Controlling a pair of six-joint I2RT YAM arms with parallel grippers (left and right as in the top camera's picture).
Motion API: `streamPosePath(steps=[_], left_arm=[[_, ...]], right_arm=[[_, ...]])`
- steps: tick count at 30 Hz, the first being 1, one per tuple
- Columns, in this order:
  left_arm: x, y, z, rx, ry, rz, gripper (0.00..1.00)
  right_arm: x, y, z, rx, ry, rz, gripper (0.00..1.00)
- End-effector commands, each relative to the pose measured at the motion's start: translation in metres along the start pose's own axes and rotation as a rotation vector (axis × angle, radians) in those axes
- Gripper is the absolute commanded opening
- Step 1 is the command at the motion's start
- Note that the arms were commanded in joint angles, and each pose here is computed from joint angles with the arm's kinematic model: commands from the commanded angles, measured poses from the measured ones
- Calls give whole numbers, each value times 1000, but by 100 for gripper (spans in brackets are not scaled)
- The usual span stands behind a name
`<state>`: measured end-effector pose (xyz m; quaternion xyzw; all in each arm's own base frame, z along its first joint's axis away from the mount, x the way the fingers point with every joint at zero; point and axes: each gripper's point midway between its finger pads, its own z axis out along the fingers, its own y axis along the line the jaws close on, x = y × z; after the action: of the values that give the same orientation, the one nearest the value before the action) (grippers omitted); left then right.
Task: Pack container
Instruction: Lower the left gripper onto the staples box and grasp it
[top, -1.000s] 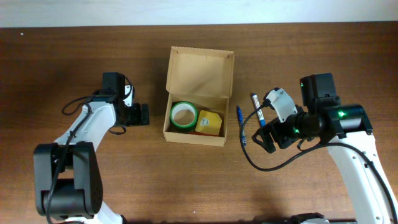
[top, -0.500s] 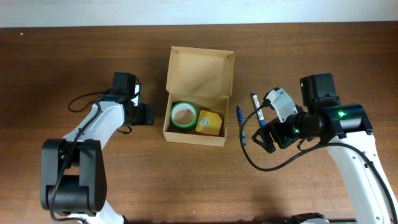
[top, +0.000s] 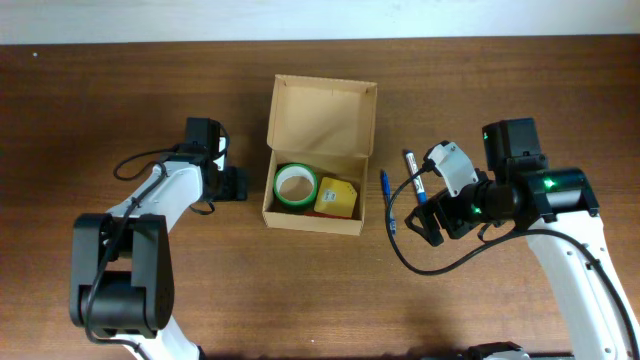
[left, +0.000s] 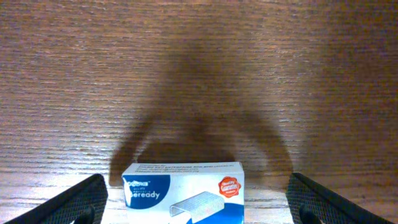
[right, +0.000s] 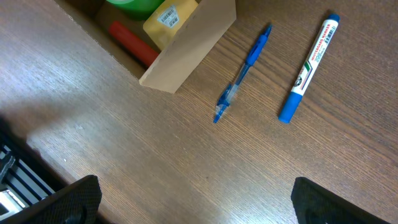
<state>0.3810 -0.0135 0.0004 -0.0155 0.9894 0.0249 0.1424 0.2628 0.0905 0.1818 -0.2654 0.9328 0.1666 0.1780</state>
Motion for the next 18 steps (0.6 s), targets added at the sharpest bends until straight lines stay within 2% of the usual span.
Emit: streamPosePath(steps=[1,5,9,12,18], left_arm=[[10,1,13,0,40,-11,89],[11,1,13,-1,44,-26,73],[11,1,13,-1,45,-33,67],[12,2,13,-2,49,-33,56],[15,2,12,-3,62,-32,49]], right_arm=[[-1,0,-1,2,-5,-4,99],[-1,0,-1,2,-5,-4,99],[-1,0,-1,2,-5,-4,99],[-1,0,-1,2,-5,-4,99],[-1,0,-1,2,-5,-4,99]])
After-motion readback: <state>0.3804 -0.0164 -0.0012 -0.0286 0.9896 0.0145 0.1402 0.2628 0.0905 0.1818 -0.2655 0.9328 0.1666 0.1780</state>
